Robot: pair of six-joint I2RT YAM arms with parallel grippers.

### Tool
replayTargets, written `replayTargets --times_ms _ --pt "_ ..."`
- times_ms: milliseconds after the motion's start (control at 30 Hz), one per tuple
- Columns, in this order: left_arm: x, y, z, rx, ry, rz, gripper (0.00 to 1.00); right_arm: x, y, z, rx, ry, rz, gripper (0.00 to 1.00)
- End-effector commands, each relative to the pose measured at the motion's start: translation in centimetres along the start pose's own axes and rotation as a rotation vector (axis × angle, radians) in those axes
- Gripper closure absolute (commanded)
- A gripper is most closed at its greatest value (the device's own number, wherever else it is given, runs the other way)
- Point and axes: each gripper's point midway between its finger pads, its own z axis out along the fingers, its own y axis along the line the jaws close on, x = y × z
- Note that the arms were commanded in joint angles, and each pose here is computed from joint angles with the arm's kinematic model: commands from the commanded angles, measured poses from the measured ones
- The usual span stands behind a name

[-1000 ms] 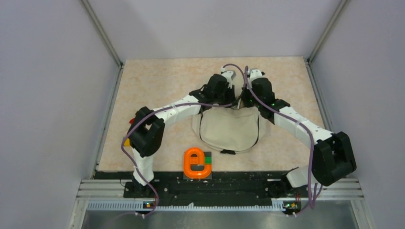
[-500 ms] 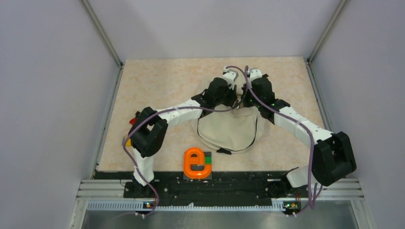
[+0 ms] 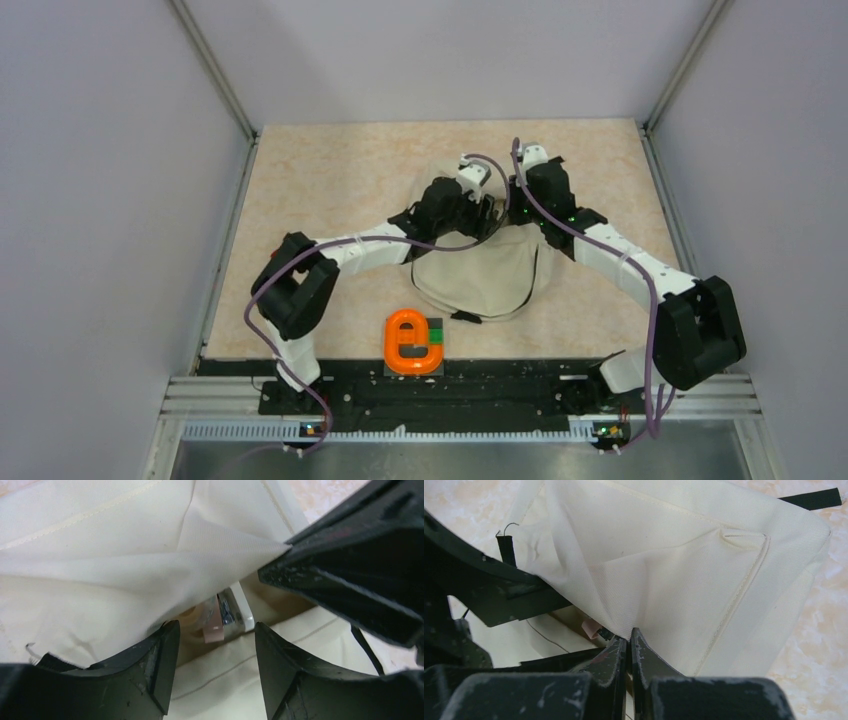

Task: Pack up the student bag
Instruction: Place the stationery in the student bag, then pick up the stationery from the center of the board.

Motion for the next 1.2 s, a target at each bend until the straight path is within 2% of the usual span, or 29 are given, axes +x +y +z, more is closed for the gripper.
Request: replayTargets --times_ms 0,167,267,367,500,667,867,967,1167 --pt "-5.1 -0.9 -3.7 0.052 -0.144 0.014 0.37 -3.4 0.4 -0.8 -0.013 -0.097 0.02 1.0" --pt "-3.9 -1.3 -7.8 0.06 -0.072 -0.007 0.34 -3.0 0.2 -0.5 -0.007 -0.091 0.015 1.0" --pt "-2.1 0.5 -10.6 -0.034 0.001 -0.018 0.31 -2.7 0.2 -0.4 -0.009 -0.086 0.014 1.0" --pt "0.7 4.0 -13.3 -0.14 0.089 -0.072 0.3 -2.5 0.2 -0.3 -0.01 -0.081 0.013 1.0" --pt "2.7 10.2 -17.6 -0.307 0.13 -0.215 0.29 -2.2 0.1 -0.1 -0.004 -0.077 0.009 1.0" --pt "4.2 19.0 -23.4 -0.647 0.12 -0.395 0.2 -1.8 0.2 0.2 -0.013 -0.07 0.01 1.0" --pt "7.0 27.5 -28.7 -0.936 0.054 -0.684 0.2 -1.7 0.6 0.2 -0.033 -0.068 0.014 1.0" --pt "7.3 30.3 -29.7 -1.025 0.034 -0.711 0.2 -1.7 0.7 0.1 -0.041 -0.069 0.015 1.0" --pt "9.1 35.2 -30.2 -1.158 0.124 -0.709 0.21 -1.7 0.8 -0.1 -0.044 -0.071 0.016 1.0"
